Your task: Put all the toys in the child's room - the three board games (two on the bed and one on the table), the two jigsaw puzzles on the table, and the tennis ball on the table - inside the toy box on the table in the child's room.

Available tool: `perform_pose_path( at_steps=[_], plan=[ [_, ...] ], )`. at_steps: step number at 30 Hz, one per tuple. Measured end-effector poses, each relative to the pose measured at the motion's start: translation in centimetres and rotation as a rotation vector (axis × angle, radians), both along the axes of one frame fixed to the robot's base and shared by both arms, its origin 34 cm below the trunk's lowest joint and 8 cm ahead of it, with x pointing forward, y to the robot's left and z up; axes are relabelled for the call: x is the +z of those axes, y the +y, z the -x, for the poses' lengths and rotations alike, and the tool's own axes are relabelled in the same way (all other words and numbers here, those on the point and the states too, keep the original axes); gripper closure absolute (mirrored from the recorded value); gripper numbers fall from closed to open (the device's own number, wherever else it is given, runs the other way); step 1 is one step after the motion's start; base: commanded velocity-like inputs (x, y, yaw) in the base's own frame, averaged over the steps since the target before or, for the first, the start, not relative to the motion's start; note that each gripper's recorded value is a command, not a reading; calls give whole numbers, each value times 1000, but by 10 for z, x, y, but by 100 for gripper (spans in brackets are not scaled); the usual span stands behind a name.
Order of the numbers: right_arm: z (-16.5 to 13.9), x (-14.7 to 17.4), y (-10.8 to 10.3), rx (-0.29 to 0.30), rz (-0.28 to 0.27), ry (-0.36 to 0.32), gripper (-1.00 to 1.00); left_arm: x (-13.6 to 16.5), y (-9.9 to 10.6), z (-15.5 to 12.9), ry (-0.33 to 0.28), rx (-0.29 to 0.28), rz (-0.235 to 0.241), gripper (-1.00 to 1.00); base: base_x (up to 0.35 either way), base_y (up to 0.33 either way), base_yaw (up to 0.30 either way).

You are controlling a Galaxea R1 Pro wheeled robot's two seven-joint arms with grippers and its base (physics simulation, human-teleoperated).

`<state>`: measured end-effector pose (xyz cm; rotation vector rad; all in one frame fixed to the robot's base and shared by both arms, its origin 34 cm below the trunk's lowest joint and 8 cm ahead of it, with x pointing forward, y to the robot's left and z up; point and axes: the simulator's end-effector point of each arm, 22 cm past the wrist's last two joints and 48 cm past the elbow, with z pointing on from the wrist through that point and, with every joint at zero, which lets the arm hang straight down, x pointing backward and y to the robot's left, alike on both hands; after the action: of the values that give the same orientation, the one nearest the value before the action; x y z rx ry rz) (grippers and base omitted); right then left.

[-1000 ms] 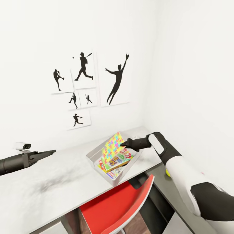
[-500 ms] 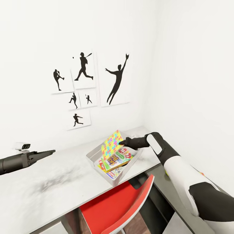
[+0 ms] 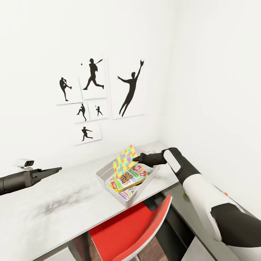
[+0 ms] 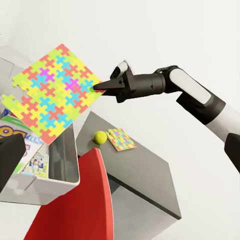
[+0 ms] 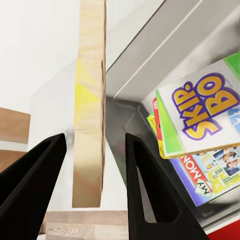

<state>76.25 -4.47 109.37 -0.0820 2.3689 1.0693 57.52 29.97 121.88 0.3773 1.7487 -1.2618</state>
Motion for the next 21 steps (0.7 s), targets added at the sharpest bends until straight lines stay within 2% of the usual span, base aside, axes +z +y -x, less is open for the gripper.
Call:
perform_pose_path(
  at_steps=[21],
  plan=[
    [0,1,0,0,0,-1,100,0,0,0,0,0,0,-100,62,0,0]
  ],
)
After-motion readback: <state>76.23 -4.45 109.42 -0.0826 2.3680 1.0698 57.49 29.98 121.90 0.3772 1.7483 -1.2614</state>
